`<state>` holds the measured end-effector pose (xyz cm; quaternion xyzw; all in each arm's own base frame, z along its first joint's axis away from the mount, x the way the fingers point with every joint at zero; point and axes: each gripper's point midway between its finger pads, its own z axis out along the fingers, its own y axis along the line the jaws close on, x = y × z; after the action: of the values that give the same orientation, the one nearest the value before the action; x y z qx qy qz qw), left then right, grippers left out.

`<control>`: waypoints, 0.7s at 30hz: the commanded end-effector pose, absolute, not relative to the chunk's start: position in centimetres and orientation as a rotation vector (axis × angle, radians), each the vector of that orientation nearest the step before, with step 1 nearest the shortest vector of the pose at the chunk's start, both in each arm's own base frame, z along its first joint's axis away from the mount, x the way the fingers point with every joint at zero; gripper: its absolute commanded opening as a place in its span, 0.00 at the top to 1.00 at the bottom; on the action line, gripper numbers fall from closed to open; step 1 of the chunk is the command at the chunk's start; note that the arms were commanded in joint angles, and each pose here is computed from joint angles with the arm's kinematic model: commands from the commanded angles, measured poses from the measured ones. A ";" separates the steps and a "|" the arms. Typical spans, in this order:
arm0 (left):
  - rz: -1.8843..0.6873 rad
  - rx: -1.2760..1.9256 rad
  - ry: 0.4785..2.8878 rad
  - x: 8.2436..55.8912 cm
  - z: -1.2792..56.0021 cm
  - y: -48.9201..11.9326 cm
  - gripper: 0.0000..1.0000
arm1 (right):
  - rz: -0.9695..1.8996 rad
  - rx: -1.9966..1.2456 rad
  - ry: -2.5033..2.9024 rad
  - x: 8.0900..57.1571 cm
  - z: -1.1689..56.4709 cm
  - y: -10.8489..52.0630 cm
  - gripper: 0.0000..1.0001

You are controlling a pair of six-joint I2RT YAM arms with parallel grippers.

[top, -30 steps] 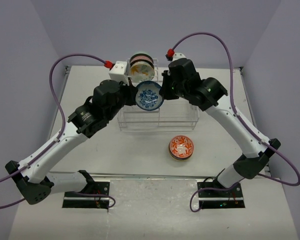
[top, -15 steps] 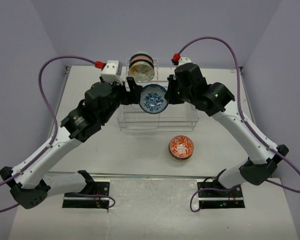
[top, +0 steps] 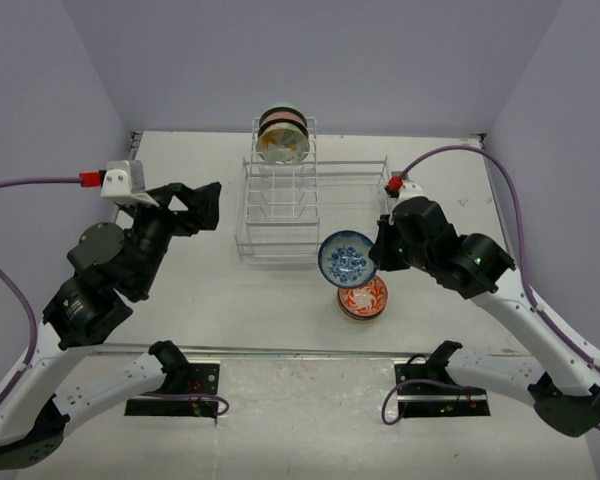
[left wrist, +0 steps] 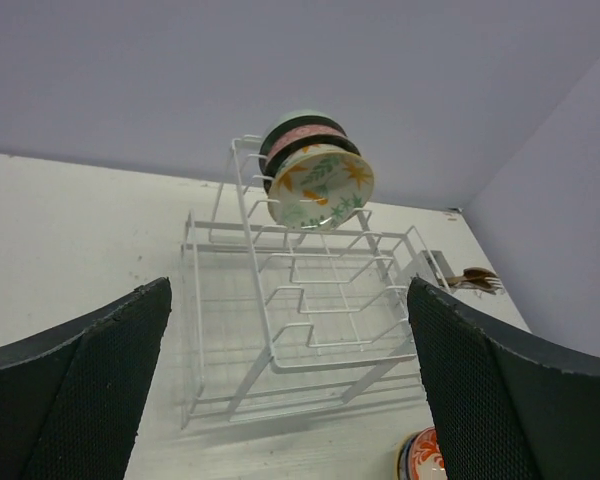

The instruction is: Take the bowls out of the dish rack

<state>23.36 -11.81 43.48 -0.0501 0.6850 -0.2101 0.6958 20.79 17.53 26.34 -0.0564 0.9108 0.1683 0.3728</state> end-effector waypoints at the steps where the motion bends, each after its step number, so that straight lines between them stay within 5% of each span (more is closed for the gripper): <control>1: -0.380 -0.140 1.597 22.6 39.5 -9.8 0.00 | 0.495 -0.057 2.307 20.2 25.0 16.9 1.00; 9: -0.388 -0.128 1.630 20.7 35.6 -8.3 0.00 | 0.528 0.052 2.417 19.6 17.5 15.2 1.00; 21: -0.269 -0.064 1.753 22.5 30.9 -9.7 0.00 | 0.554 0.159 2.398 20.5 14.8 14.3 1.00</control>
<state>22.09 -9.64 31.03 -0.0257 0.7650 -0.1268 0.6309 18.99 13.08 12.52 0.0456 0.9432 0.1635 0.2857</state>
